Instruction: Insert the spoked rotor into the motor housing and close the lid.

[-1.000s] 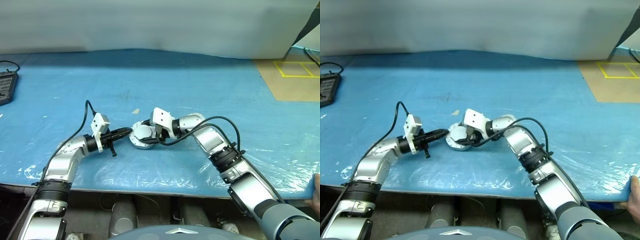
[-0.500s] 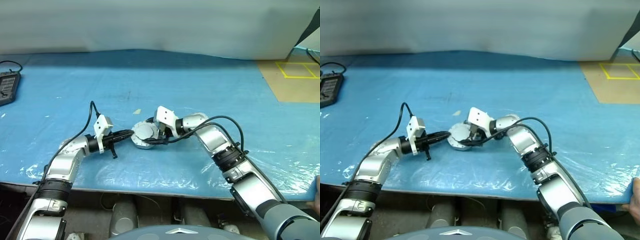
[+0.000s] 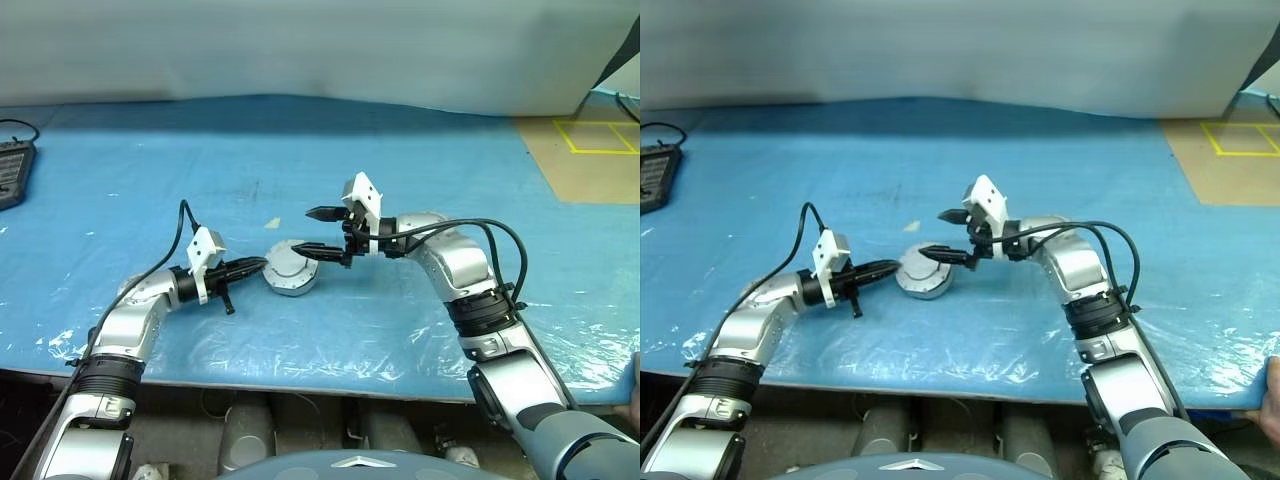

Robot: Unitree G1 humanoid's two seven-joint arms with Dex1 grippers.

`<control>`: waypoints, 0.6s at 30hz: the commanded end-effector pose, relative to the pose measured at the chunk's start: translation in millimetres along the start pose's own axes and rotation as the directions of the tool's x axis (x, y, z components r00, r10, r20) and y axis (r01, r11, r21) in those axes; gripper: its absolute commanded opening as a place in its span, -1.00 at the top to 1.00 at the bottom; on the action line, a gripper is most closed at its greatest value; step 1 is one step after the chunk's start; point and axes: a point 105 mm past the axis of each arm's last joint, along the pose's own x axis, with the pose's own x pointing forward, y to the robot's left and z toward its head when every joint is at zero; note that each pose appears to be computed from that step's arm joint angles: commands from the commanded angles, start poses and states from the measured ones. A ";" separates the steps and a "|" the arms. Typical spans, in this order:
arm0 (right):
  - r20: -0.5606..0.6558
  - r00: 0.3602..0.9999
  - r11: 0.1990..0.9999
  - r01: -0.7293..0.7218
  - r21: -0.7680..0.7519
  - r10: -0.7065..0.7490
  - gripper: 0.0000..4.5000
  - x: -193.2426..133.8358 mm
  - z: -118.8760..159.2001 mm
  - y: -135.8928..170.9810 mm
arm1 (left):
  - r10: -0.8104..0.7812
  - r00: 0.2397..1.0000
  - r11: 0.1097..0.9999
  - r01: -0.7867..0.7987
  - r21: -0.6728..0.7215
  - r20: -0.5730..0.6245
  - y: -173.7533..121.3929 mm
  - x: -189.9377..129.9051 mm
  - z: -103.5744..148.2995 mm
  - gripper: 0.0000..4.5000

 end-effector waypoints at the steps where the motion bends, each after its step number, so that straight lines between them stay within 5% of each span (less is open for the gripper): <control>1: 0.010 0.996 0.991 0.087 0.100 -0.088 -0.99 -9.5 -0.4 -11.8 | -0.010 0.999 1.000 0.009 -0.016 -0.030 -3.6 0.7 -9.8 1.00; 9: -0.072 0.980 0.872 0.199 0.447 -0.187 -0.99 -30.0 -40.0 -27.5 | -0.005 1.000 1.000 0.005 -0.012 -0.027 -1.6 0.5 -8.6 1.00; 18: -0.053 0.995 0.774 0.103 0.625 -0.089 -0.99 -25.3 -47.7 -4.8 | 0.006 1.000 1.000 -0.006 -0.007 -0.023 -1.0 -0.2 -6.9 1.00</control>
